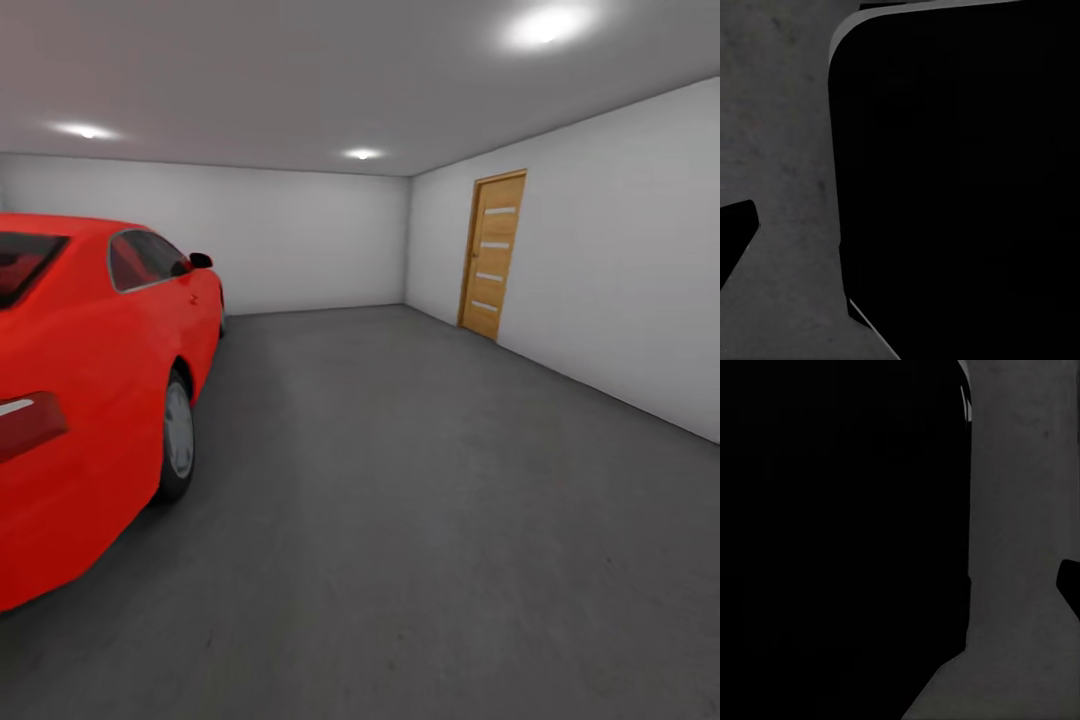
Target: Move the two storage containers from the living room to the garage. In the garage, place one container on the floor and stack the other container on top of it (either order is fine).
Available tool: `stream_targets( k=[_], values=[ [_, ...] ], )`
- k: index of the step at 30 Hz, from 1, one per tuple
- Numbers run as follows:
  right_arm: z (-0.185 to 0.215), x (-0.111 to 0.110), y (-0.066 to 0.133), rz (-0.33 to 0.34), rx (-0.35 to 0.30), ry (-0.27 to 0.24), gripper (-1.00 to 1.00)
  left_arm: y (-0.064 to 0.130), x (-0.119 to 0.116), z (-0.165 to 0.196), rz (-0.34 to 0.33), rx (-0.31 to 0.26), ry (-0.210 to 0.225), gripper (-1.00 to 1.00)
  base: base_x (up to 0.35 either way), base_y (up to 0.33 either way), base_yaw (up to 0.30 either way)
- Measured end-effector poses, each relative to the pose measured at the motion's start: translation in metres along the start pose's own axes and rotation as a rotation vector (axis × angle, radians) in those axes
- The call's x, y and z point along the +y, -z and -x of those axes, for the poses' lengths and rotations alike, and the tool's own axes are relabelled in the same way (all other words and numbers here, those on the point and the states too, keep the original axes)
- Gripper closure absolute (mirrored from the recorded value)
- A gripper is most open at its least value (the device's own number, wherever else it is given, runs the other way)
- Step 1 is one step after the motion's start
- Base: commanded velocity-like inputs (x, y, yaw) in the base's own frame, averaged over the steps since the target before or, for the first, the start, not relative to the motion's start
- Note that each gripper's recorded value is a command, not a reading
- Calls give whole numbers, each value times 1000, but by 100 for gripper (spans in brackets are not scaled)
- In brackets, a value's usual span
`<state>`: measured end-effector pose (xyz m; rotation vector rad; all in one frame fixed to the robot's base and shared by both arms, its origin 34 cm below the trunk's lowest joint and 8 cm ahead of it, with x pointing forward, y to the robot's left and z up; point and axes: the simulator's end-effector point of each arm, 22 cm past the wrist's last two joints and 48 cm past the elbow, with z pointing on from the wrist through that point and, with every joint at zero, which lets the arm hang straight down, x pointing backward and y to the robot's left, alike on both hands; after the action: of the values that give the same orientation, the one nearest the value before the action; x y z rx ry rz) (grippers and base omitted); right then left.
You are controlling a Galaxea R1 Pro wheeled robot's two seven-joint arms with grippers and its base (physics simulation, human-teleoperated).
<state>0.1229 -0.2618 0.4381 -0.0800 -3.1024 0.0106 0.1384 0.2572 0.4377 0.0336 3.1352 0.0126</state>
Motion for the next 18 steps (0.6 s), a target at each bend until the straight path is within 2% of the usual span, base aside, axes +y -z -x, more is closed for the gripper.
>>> stream_targets(
  k=[18],
  values=[
    [0,1,0,1,0,1,-100,0,0,-1,0,4,1,-100,344,0,-273]
  ],
)
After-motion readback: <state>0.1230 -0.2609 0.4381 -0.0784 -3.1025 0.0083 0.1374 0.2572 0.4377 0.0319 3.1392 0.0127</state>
